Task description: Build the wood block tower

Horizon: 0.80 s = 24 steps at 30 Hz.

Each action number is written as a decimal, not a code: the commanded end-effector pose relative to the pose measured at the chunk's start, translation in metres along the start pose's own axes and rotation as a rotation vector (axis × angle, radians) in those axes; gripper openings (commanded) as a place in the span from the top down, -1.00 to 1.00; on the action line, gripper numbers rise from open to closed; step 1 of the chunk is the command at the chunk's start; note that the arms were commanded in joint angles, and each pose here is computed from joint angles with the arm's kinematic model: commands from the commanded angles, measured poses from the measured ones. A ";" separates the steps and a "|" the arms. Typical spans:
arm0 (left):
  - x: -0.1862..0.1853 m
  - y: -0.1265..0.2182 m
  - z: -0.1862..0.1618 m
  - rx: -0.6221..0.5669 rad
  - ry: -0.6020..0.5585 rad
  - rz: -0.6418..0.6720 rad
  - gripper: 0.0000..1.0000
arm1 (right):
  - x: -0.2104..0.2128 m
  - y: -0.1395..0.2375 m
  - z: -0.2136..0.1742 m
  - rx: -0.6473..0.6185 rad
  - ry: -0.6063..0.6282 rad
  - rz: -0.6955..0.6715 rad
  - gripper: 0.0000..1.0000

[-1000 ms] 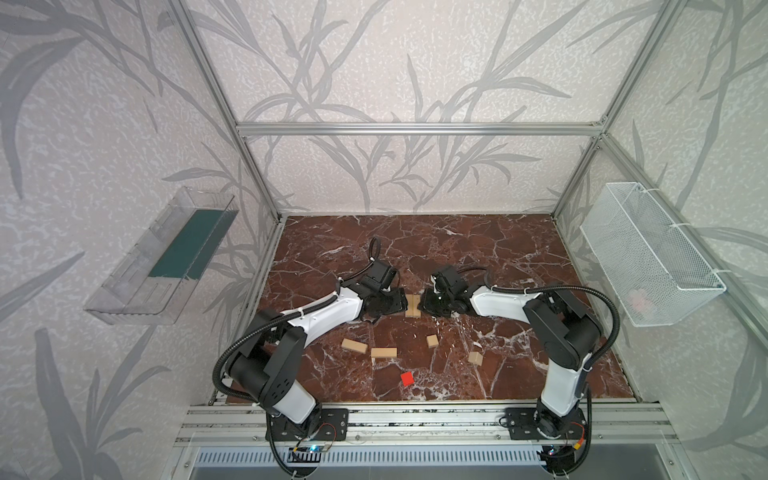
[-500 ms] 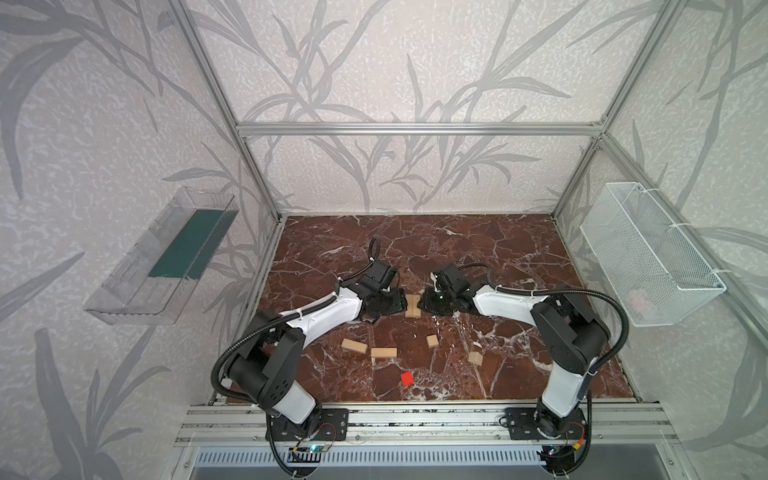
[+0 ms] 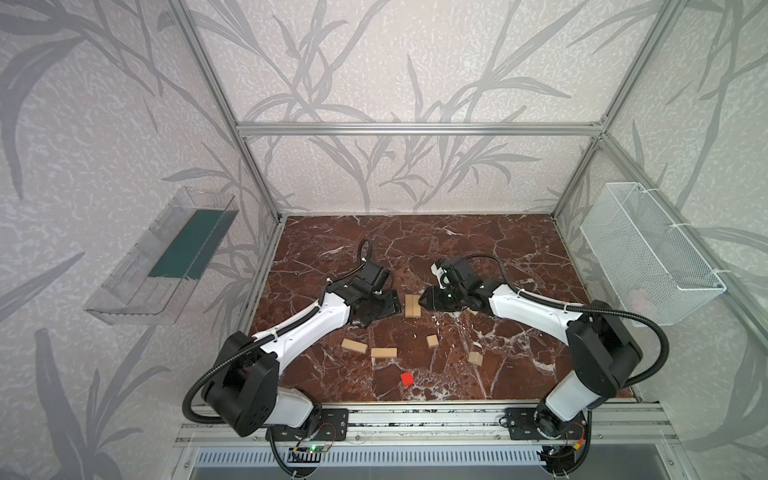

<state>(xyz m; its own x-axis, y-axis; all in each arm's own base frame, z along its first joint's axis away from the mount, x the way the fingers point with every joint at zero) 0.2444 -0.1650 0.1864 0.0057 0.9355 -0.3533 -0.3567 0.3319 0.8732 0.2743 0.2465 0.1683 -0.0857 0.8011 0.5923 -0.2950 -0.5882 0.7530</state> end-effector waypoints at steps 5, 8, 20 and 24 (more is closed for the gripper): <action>0.032 0.028 -0.029 0.015 0.140 0.177 -0.57 | 0.002 0.018 -0.017 0.059 0.112 0.005 -0.15; 0.044 0.031 -0.042 0.005 0.207 0.221 -0.60 | 0.004 0.017 -0.029 0.081 0.137 0.019 -0.18; 0.075 0.020 -0.077 -0.031 0.465 0.247 -0.66 | 0.007 0.012 -0.075 0.155 0.203 0.016 -0.22; 0.081 0.014 -0.078 -0.067 0.491 0.266 -0.66 | 0.003 0.011 -0.078 0.153 0.197 0.010 -0.23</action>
<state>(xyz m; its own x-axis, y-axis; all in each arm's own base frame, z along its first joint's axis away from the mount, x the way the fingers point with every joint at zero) 0.1638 -0.0974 0.1440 -0.4614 0.8544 -0.2391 -0.2998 0.1035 0.9484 0.1969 0.2515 0.1479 -0.2690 0.8067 0.5262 -0.1240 -0.5708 0.8117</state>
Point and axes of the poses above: each gripper's point midway between its finger pads, its own y axis back along the fingers, its own x axis along the line the jaws close on, z = x × y, the point moved 9 cm from there along y, back along the fingers, and after that the axes turned 9 degrees about -y, right-handed, at the moved point
